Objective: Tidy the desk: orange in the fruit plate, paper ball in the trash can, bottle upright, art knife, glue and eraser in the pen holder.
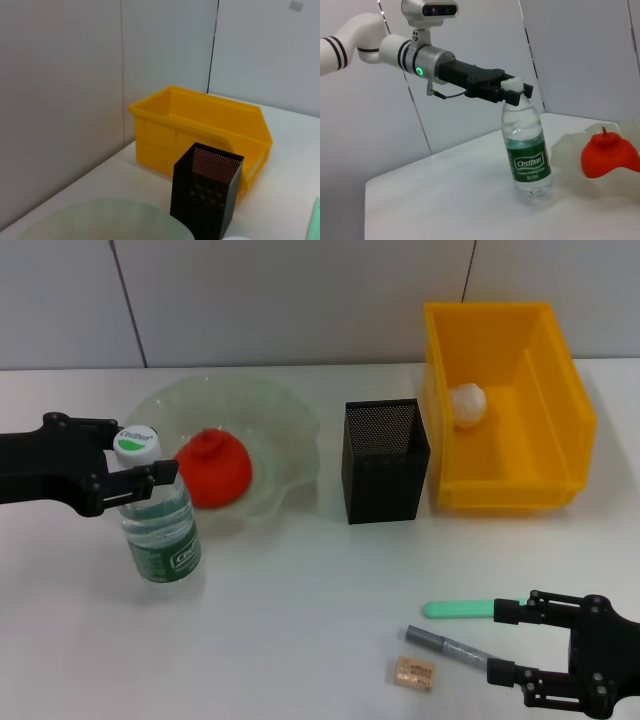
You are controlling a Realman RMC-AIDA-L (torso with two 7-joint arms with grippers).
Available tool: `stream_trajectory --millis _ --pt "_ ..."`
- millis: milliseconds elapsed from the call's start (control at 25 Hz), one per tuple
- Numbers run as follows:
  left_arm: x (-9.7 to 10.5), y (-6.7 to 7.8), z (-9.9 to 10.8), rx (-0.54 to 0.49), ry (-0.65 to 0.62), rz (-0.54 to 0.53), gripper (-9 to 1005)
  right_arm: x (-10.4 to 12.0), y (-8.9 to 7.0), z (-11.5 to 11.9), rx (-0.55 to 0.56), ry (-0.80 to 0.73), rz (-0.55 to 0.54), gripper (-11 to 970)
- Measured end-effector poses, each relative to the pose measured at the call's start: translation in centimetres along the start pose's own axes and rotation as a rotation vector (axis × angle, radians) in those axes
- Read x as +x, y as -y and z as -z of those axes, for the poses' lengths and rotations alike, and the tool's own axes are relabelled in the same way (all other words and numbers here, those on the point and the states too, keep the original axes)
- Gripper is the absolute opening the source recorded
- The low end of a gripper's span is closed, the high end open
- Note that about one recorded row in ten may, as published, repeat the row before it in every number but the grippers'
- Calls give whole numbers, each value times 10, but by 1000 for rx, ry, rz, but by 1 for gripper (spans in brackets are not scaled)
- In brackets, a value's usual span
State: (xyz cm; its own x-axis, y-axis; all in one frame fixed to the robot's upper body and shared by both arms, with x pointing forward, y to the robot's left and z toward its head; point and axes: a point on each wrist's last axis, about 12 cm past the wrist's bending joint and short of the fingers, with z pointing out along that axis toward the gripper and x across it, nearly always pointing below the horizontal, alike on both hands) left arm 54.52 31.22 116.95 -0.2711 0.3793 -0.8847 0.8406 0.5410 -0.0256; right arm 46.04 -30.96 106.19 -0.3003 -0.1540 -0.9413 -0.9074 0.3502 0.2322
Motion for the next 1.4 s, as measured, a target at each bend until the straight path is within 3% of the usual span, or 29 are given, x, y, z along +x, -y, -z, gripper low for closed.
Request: stream_trajectory --millis 1280,1400 --pt "14 4 -5 16 24 10 462 -1 1 -1 -5 1 1 699" --pt "14 4 -5 14 26 6 547 -1 0 -1 -5 1 1 699"
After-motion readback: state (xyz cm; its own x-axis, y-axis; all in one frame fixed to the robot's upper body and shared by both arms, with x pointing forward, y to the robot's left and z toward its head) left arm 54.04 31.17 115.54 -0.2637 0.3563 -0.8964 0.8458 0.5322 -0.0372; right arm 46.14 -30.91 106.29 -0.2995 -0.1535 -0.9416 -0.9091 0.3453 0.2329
